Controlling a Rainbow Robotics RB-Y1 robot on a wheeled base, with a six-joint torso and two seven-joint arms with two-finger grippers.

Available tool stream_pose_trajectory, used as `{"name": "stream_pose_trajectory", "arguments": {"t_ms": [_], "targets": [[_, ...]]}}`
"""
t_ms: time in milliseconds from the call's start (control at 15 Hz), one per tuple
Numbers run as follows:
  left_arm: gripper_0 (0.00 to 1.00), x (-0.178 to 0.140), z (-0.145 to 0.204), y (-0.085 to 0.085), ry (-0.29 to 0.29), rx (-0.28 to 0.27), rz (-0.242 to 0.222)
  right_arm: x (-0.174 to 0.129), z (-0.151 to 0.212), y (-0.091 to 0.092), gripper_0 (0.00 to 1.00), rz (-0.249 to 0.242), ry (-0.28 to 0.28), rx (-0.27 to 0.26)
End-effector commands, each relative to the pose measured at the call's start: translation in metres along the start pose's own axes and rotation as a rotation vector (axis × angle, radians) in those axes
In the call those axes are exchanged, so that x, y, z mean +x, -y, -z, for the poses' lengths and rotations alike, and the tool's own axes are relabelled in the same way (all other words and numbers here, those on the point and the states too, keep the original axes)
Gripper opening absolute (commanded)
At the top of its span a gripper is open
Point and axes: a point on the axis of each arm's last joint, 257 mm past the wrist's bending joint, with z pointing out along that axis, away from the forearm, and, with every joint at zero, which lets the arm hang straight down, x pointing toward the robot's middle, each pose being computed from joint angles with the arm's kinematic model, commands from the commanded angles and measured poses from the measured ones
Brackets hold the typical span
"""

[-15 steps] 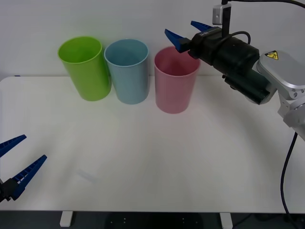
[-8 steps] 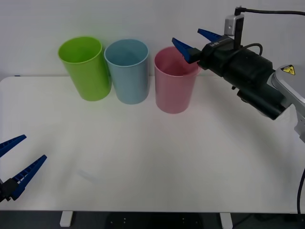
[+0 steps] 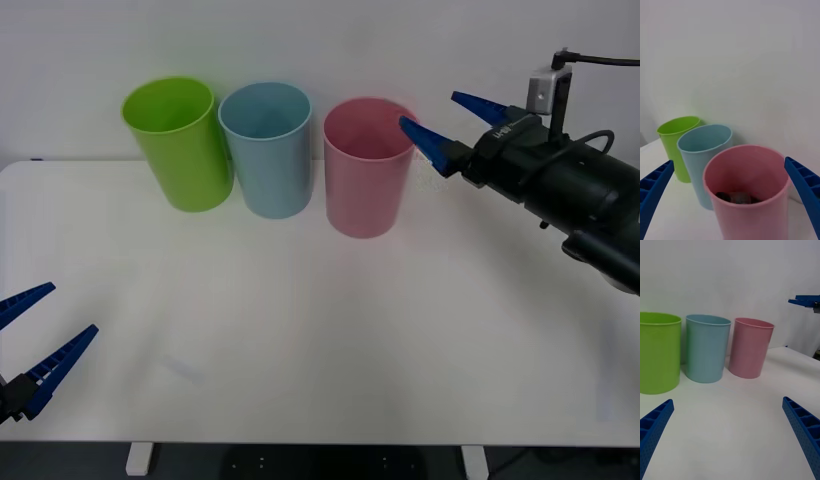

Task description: Grasp the object on the table and drop it into the matching bin: aluminum can to the light blue bin, PET bottle to the pink bin.

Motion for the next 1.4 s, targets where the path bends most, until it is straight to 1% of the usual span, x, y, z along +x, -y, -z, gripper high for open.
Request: {"name": "stream_pose_trajectory", "arguments": {"t_ms": [67, 200, 333, 467, 533, 600, 667, 733, 800, 1133, 1400], "targets": [[1.0, 0.0, 0.0, 0.0, 0.0, 0.0, 0.0, 0.012, 0.03, 0.005, 1.0, 0.016, -0.022, -0.008], [1.0, 0.0, 0.0, 0.0, 0.0, 0.0, 0.0, 0.024, 0.049, 0.005, 1.0, 0.019, -0.042, -0.018], [1.0, 0.0, 0.0, 0.0, 0.0, 0.0, 0.0, 0.04, 0.072, 0.008, 1.0, 0.016, -0.067, -0.003], [1.0, 0.0, 0.0, 0.0, 0.0, 0.0, 0.0, 0.049, 0.087, 0.008, 1.0, 0.024, -0.081, 0.004], [1.0, 0.0, 0.0, 0.0, 0.0, 0.0, 0.0, 0.054, 0.095, 0.007, 1.0, 0.04, -0.092, 0.0], [1.0, 0.0, 0.0, 0.0, 0.0, 0.0, 0.0, 0.059, 0.102, 0.007, 1.0, 0.075, -0.097, 0.0], [1.0, 0.0, 0.0, 0.0, 0.0, 0.0, 0.0, 0.064, 0.109, 0.006, 1.0, 0.098, -0.105, 0.0], [1.0, 0.0, 0.0, 0.0, 0.0, 0.0, 0.0, 0.071, 0.116, 0.003, 1.0, 0.12, -0.118, -0.014], [1.0, 0.0, 0.0, 0.0, 0.0, 0.0, 0.0, 0.077, 0.126, 0.0, 1.0, 0.133, -0.131, -0.026], [1.0, 0.0, 0.0, 0.0, 0.0, 0.0, 0.0, 0.098, 0.174, -0.014, 1.0, 0.125, -0.182, -0.078], [1.0, 0.0, 0.0, 0.0, 0.0, 0.0, 0.0, 0.111, 0.21, -0.027, 1.0, 0.098, -0.212, -0.108]]}}
